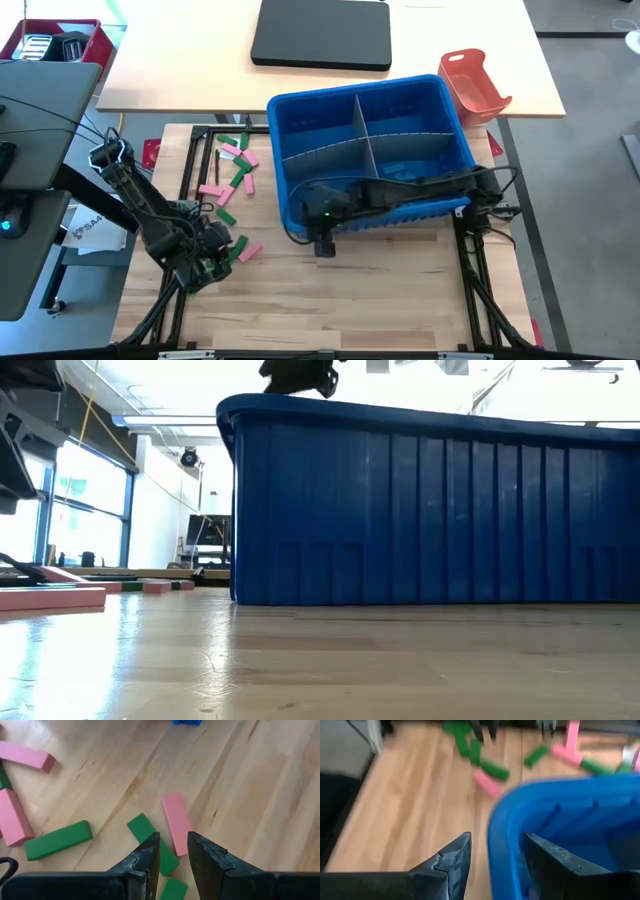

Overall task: Sort blocks
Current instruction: Put the pink block into the blue bin

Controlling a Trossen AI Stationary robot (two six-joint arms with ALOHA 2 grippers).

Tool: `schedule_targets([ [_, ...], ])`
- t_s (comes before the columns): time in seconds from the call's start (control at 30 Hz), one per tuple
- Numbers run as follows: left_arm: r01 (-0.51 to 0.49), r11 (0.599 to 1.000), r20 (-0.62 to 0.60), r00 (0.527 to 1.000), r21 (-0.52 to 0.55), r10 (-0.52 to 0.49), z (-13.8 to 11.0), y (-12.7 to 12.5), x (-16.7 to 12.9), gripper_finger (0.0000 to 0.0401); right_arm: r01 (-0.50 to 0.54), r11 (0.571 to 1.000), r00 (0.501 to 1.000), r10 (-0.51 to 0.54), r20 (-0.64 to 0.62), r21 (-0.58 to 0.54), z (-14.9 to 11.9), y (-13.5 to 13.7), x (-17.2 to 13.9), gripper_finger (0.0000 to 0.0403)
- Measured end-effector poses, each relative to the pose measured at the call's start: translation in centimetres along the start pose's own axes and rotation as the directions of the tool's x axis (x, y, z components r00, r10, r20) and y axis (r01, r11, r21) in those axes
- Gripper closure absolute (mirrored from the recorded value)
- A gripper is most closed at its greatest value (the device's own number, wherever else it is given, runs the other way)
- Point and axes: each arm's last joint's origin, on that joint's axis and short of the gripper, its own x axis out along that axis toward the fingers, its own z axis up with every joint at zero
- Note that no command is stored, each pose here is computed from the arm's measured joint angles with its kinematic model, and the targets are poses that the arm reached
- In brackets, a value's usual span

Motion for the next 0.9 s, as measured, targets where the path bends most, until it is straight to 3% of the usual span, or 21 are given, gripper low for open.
schedule_targets([
  [0.27, 0.005, 1.000, 0.058, 0.998, 0.014, -0.005, -0.1, -0.1, -0.2, 0.0311, 0.126, 0.992, 0.988, -0.124, -0.087, 0.014, 0.5, 0.0, 0.9, 0.0226],
  [0.57, -0.001, 1.000, 0.100, 0.995, 0.014, 0.000, 0.0, -0.1, -0.2, 0.0311, 0.101, 0.994, 0.977, -0.094, -0.191, 0.031, -1.1, -0.6, 2.4, 0.0229],
  [0.67, 0.004, 1.000, 0.101, 0.995, 0.010, -0.005, 0.0, -0.1, -0.2, 0.0311, 0.084, 0.995, 0.982, -0.075, -0.173, 0.046, -1.0, -0.6, 2.9, 0.0254],
  [0.77, 0.018, 1.000, 0.082, 0.996, 0.007, -0.018, -0.1, -0.3, -0.3, 0.0311, 0.036, 0.999, 0.984, -0.030, -0.175, 0.029, -1.1, -0.5, 3.6, 0.0307],
  [0.9, 0.041, 0.999, 0.026, 0.999, 0.022, -0.041, -0.5, -0.4, -0.6, 0.0311, 0.024, 1.000, 0.990, -0.024, -0.139, -0.001, -0.8, 0.2, 4.2, 0.0313],
])
